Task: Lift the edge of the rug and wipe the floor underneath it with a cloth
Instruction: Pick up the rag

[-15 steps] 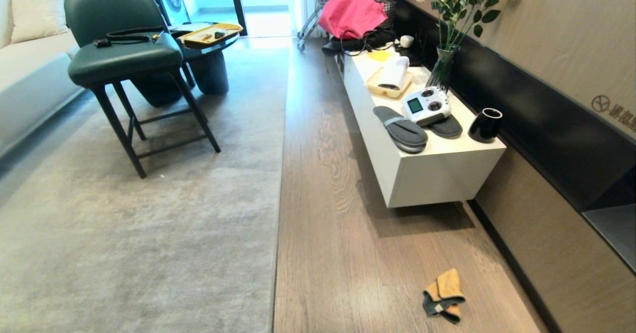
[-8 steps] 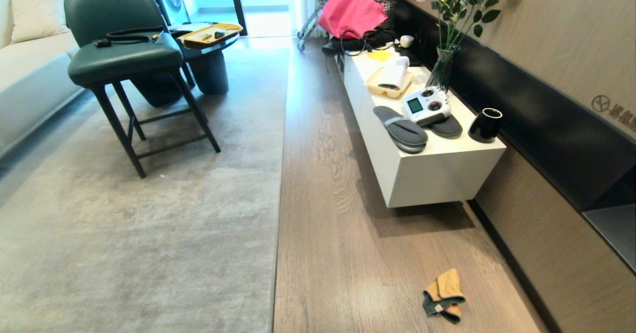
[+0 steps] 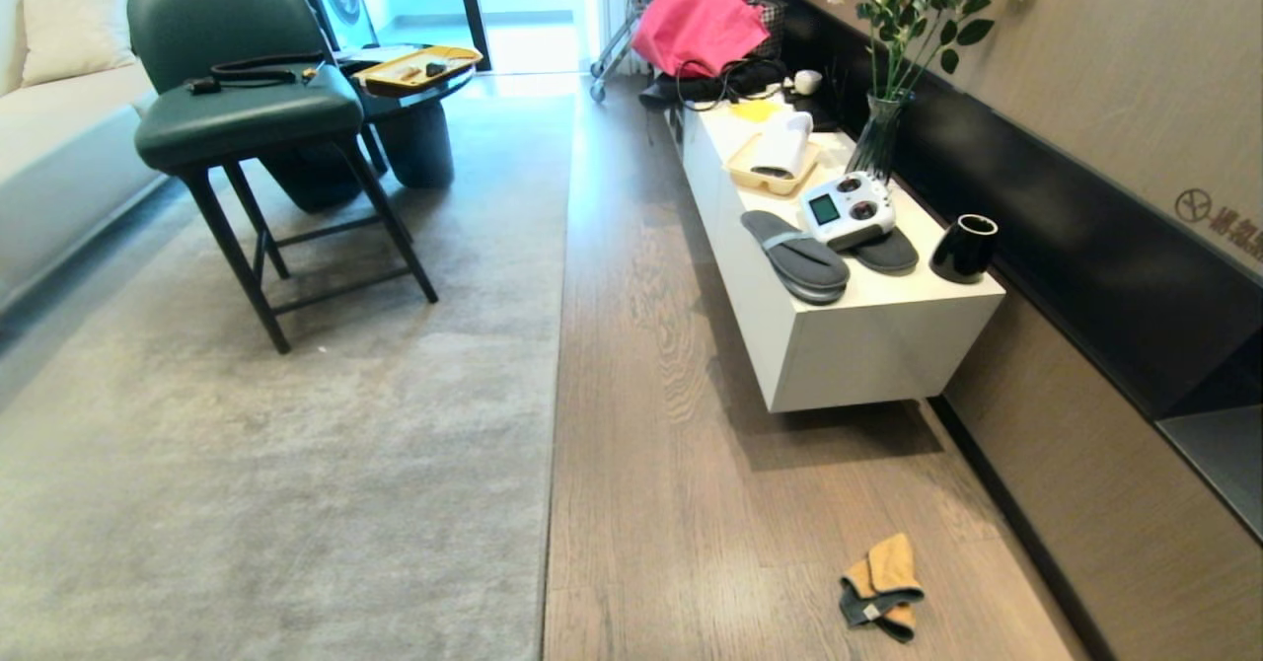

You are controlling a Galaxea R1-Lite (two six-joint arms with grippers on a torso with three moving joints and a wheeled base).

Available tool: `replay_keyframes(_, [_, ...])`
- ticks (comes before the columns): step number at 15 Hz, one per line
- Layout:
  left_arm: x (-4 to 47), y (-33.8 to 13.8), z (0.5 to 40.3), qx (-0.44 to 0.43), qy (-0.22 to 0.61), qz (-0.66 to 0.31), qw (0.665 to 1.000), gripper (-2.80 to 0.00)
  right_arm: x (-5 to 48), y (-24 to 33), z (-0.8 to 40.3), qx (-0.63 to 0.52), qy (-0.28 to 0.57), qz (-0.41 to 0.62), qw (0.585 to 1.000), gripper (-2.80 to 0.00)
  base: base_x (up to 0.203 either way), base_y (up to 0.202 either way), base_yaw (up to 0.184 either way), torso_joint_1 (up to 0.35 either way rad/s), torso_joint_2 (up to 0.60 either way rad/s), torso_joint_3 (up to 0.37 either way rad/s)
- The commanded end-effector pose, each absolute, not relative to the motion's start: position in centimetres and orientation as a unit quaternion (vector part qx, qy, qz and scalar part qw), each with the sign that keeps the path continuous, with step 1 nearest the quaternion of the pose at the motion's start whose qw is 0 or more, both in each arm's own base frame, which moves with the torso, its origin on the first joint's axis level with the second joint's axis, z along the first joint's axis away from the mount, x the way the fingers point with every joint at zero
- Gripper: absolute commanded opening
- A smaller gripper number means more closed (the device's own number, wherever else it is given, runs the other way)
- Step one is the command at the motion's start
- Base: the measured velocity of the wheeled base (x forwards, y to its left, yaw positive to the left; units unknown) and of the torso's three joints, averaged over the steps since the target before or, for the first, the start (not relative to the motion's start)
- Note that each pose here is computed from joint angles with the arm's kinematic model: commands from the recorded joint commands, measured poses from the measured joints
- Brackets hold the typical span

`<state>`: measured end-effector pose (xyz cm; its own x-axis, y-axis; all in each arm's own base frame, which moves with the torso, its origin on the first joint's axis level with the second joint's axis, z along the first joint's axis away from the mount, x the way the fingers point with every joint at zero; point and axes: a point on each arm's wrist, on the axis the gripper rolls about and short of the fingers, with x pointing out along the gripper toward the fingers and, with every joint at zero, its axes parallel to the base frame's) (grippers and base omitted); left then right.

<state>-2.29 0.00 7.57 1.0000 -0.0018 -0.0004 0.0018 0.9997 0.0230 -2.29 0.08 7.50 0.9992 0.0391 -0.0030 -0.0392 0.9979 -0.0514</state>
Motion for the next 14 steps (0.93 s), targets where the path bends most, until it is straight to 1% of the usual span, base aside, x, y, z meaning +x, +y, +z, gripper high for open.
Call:
replay_keyframes(1, [-2.29,0.00,7.56,0.012,0.000,-0.001,1.000,-2.80,-2.28,0.08,7.50,-0.026,0.002,0.020,0.999,-2.80,0.000,0.000,0.000,0.000,0.00,0.000])
replay_keyframes(14, [-2.29,0.00,7.59,0.002,-0.001,-0.001,1.000,-2.80,-2.28,0.08,7.50,-0.026,0.002,0.020,0.999,-2.80,0.000,0.000,0.000,0.000,0.00,0.000])
